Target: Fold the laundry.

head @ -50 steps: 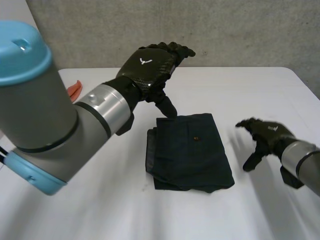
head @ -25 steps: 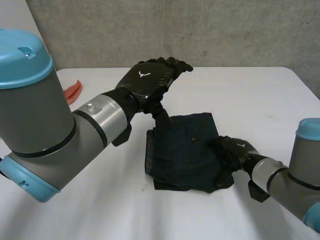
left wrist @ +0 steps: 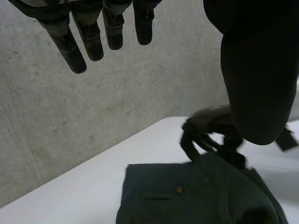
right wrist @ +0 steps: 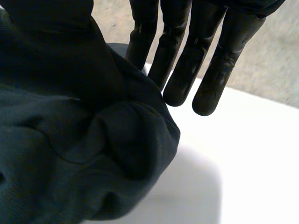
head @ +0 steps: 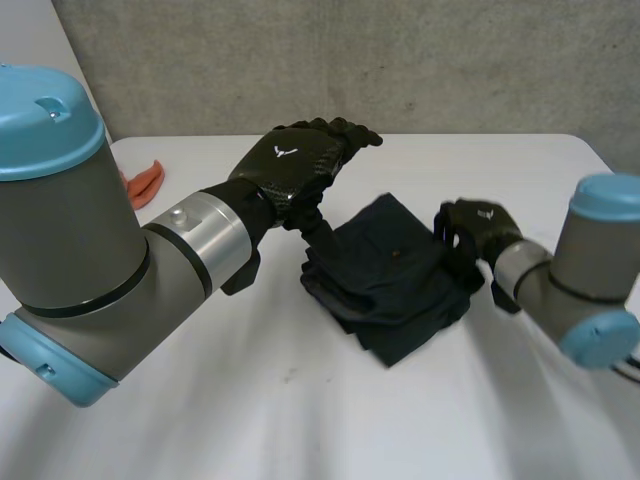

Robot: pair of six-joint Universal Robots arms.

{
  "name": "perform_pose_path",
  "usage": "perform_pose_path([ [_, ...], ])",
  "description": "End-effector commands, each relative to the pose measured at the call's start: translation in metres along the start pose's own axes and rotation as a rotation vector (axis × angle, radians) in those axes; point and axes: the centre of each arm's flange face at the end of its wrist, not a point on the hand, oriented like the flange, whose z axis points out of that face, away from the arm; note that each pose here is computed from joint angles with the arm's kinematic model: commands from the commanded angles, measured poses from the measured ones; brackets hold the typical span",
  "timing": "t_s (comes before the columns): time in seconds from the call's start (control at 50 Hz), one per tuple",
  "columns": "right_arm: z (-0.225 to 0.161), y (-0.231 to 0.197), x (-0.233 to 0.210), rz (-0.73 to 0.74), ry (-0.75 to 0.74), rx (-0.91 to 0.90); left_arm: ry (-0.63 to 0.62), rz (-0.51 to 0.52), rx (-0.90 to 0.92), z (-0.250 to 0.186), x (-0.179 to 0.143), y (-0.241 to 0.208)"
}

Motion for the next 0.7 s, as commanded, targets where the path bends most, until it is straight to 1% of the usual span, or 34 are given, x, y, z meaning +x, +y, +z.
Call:
perform_pose_path([
  [0.02,0.057,-0.019,0.051,-0.025,0.069,0.038,-0.004,0.0,-0.003,0.002,-0.001,0.002],
  [0.04,0.069,-0.022,0.066,-0.021,0.094,0.037,-0.005,0.0,-0.001,0.002,-0.001,0.002],
  [0.1,0.083,-0.024,0.087,-0.018,0.13,0.036,-0.007,-0.001,-0.006,0.002,-0.002,0.003],
  [0.14,0.092,-0.029,0.124,-0.013,0.205,0.054,-0.007,-0.001,-0.004,0.003,-0.002,0.003],
  [0.18,0.095,-0.029,0.15,-0.012,0.27,0.063,-0.008,-0.001,-0.007,0.003,-0.003,0.004],
  [0.2,0.093,-0.03,0.173,-0.017,0.336,0.074,-0.01,-0.001,-0.007,0.003,-0.003,0.004],
  [0.26,0.09,-0.036,0.201,-0.039,0.415,0.111,-0.013,-0.007,-0.018,0.005,-0.004,0.008],
  [0.32,0.089,-0.029,0.219,-0.075,0.454,0.115,-0.017,-0.01,-0.031,0.007,-0.006,0.013],
  [0.34,0.086,-0.027,0.231,-0.104,0.488,0.113,-0.017,-0.012,-0.037,0.008,-0.006,0.015],
  [0.38,0.084,-0.024,0.239,-0.14,0.513,0.096,-0.019,-0.014,-0.042,0.008,-0.006,0.016],
  [0.46,0.076,-0.018,0.262,-0.229,0.62,0.049,-0.019,-0.017,-0.048,0.009,-0.007,0.019],
  [0.48,0.071,-0.016,0.273,-0.259,0.665,0.027,-0.019,-0.018,-0.052,0.01,-0.007,0.021],
  [0.56,0.063,-0.013,0.292,-0.287,0.729,0.012,-0.02,-0.019,-0.055,0.011,-0.008,0.022],
  [0.7,0.063,-0.006,0.294,-0.278,0.718,-0.011,-0.02,-0.021,-0.061,0.012,-0.008,0.024],
])
